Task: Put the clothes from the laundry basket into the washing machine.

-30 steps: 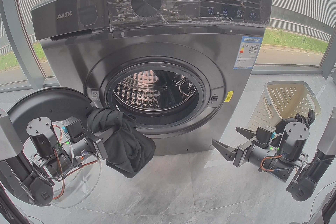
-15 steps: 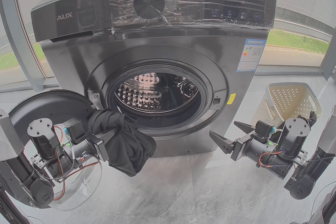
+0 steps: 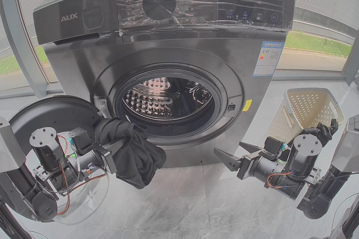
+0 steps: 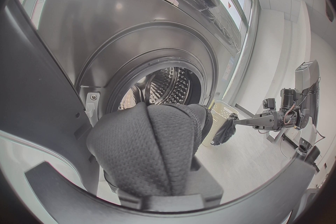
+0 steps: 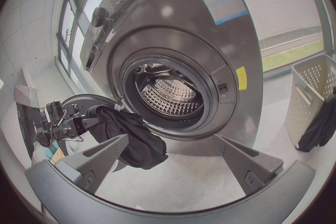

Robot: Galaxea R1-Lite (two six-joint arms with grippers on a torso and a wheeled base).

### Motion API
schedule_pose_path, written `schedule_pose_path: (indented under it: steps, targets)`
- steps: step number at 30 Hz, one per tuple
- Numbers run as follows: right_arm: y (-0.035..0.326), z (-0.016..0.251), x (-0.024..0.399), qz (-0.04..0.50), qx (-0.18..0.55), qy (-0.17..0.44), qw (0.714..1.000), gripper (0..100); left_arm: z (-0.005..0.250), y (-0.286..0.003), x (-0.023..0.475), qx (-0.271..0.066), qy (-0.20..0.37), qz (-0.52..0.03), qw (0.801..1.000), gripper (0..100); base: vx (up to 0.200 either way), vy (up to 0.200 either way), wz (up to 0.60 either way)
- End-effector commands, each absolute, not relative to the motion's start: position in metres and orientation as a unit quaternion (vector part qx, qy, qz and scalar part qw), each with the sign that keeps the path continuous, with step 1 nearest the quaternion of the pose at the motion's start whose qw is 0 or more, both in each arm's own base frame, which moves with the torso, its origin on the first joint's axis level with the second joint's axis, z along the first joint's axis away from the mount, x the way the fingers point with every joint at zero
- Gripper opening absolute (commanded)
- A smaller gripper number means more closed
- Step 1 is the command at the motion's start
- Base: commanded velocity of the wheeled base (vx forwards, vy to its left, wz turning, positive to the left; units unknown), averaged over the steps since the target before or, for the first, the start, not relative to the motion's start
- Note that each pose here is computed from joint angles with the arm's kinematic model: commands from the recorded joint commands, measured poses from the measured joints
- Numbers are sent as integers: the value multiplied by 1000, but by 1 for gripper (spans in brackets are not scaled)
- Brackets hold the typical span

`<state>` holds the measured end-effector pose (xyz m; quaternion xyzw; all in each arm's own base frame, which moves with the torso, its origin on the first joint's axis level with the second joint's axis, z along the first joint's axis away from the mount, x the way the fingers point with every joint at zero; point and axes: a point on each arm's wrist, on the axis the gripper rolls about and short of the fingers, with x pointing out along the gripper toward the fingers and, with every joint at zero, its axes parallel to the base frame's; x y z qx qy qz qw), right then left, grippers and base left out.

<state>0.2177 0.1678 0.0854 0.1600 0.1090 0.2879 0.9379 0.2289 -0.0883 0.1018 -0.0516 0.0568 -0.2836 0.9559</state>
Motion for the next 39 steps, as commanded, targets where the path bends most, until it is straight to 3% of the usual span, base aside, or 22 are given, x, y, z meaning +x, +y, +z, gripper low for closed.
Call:
schedule_pose_path:
  steps: [1, 9, 39]
  targets:
    - [171, 72, 222, 282, 165, 134, 936, 100, 102, -90, 228, -52, 55, -287, 955, 0, 0, 0, 0]
    - [165, 66, 230, 264, 176, 143, 937, 100, 105, -90, 228, -53, 50, -288, 955, 0, 0, 0, 0]
    - [163, 81, 234, 250, 277, 137, 917, 100, 109, -90, 228, -54, 40, -290, 955, 0, 0, 0, 0]
